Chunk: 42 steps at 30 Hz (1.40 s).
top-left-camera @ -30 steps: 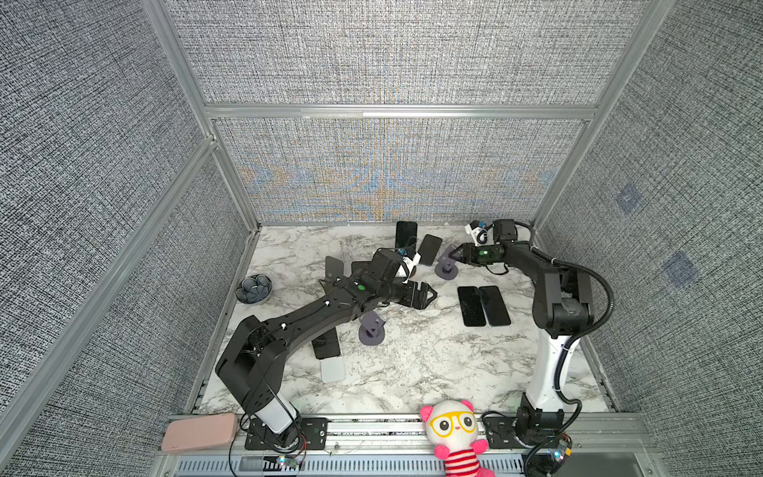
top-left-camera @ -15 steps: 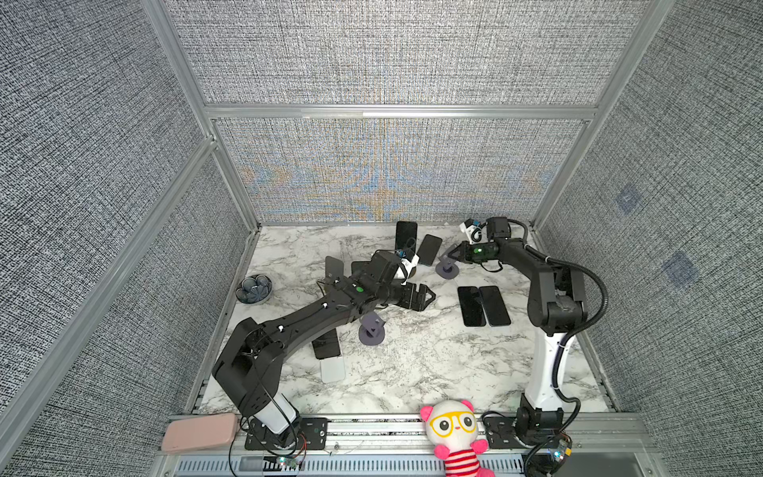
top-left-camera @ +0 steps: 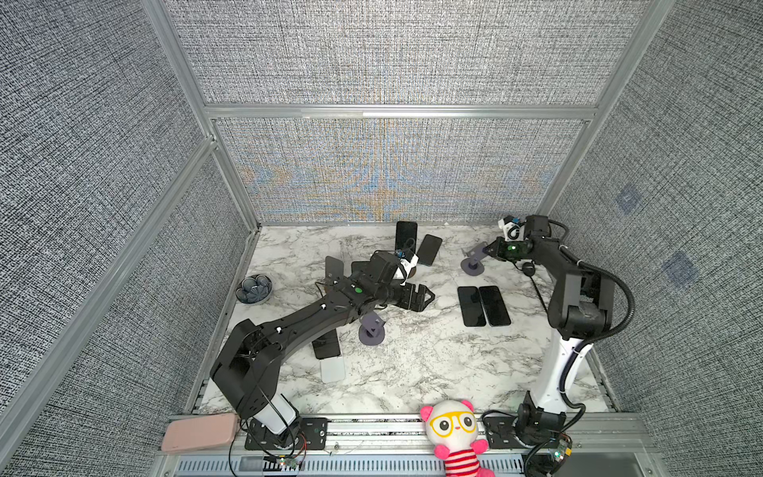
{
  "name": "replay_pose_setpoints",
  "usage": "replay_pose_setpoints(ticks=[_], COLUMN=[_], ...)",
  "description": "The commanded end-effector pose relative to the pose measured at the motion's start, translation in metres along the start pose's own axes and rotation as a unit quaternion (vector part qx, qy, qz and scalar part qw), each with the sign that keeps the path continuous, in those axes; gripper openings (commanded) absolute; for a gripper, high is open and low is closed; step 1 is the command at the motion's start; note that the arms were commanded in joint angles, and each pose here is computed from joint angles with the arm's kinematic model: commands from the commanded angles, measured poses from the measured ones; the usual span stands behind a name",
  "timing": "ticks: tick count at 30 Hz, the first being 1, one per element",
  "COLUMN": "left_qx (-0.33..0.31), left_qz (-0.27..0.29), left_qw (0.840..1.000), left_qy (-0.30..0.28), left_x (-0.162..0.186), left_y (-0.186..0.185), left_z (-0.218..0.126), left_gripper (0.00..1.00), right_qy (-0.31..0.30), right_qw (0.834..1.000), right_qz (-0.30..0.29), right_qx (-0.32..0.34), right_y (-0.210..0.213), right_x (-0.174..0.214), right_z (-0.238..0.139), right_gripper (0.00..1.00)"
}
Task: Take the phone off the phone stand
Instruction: 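Move the open right gripper over the blue-edged phone lying flat on the table, then lower the right gripper onto the blue-edged phone and close on it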
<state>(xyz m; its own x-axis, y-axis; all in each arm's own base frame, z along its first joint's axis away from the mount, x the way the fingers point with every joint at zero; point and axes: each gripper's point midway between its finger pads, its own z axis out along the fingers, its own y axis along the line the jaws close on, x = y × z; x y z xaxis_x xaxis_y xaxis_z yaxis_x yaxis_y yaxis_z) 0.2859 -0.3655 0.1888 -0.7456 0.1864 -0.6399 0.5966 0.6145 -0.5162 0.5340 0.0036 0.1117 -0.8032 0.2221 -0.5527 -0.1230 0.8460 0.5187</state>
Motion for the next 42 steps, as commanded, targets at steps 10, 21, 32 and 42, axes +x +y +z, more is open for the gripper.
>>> replay_pose_setpoints(ticks=[10, 21, 32, 42], left_qx=[-0.002, -0.04, -0.089, -0.096], left_qz=[0.015, 0.037, 0.039, 0.037], left_qw=[1.0, 0.998, 0.993, 0.992], left_qy=[-0.011, -0.031, -0.06, -0.068], left_x=[-0.009, -0.014, -0.011, -0.01], left_y=[-0.003, 0.002, 0.013, 0.016], left_z=[-0.005, -0.029, -0.059, -0.062], left_gripper=[0.93, 0.93, 0.94, 0.94], right_qy=[-0.052, -0.052, 0.017, 0.022], right_qw=[0.995, 0.972, 0.976, 0.972], right_qz=[-0.008, -0.088, -0.047, -0.011], right_qx=[0.085, 0.212, 0.214, 0.232], right_y=[0.007, 0.095, 0.124, 0.11], right_x=[-0.017, -0.006, -0.005, -0.002], right_z=[-0.058, -0.058, 0.053, 0.113], right_gripper=[0.65, 0.86, 0.95, 0.99])
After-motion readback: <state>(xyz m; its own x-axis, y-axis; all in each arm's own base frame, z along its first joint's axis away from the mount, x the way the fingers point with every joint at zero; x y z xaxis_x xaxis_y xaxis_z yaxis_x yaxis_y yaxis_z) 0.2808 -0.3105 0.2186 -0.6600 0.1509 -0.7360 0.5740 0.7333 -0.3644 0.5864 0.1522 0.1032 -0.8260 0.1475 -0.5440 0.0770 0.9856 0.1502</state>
